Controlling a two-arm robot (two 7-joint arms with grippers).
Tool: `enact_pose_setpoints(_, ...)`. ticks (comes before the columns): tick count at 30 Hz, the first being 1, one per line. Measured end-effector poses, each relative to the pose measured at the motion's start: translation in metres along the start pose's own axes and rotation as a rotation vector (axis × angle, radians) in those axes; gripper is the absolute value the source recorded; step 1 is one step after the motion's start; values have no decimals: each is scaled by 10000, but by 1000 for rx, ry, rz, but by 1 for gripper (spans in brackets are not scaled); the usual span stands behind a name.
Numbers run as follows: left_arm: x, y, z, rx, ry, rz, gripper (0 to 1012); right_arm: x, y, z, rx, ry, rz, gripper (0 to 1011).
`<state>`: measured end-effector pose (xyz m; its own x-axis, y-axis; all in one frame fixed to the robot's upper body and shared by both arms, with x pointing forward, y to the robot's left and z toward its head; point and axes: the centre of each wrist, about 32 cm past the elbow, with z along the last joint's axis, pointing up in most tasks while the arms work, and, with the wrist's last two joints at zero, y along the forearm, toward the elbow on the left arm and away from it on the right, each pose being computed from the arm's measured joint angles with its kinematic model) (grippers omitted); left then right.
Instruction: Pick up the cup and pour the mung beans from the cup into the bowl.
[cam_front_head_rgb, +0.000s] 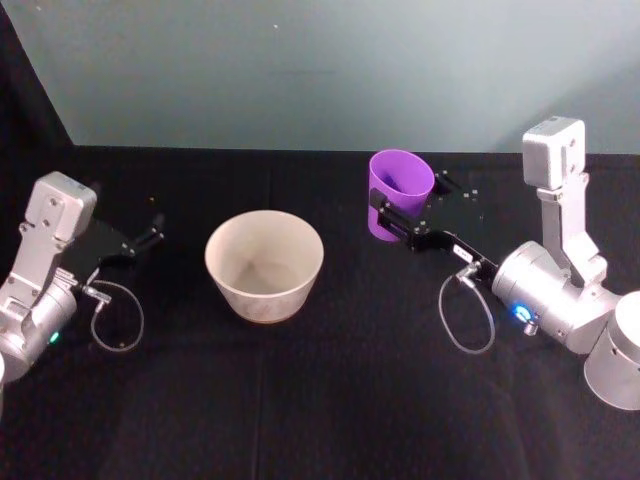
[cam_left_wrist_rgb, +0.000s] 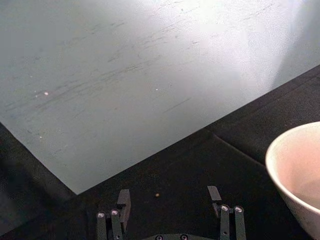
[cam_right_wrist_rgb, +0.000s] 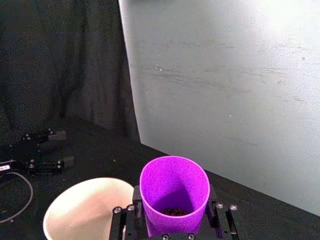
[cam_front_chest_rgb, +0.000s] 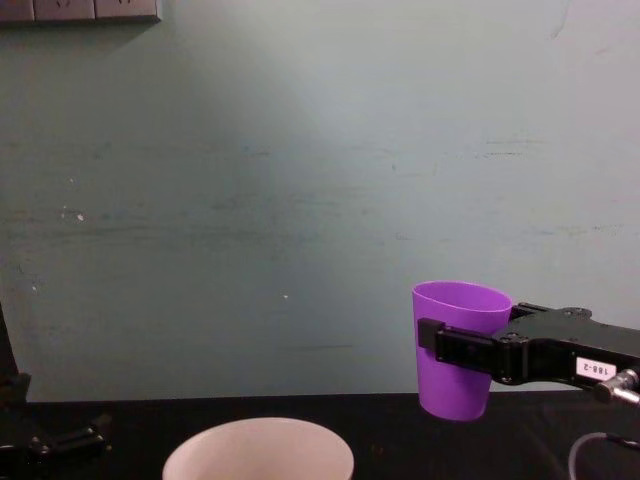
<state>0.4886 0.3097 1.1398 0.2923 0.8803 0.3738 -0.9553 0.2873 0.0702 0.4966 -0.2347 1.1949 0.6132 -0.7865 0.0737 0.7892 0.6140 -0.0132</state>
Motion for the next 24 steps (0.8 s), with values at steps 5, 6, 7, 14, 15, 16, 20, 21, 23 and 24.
enact_pose_setpoints(5,0,0,0,0,0,0,1000,0,0,0,0,0,0,726)
enact_pose_setpoints(6,0,0,0,0,0,0,1000,0,0,0,0,0,0,726)
enact_pose_setpoints(7,0,0,0,0,0,0,1000,0,0,0,0,0,0,726)
enact_pose_setpoints(14,0,0,0,0,0,0,1000,0,0,0,0,0,0,726)
enact_pose_setpoints(15,0,0,0,0,0,0,1000,0,0,0,0,0,0,726)
enact_pose_setpoints(16,0,0,0,0,0,0,1000,0,0,0,0,0,0,726)
enact_pose_setpoints(20,0,0,0,0,0,0,1000,0,0,0,0,0,0,726)
enact_pose_setpoints(21,0,0,0,0,0,0,1000,0,0,0,0,0,0,726)
enact_pose_setpoints(23,0,0,0,0,0,0,1000,0,0,0,0,0,0,726)
enact_pose_setpoints(24,0,0,0,0,0,0,1000,0,0,0,0,0,0,726)
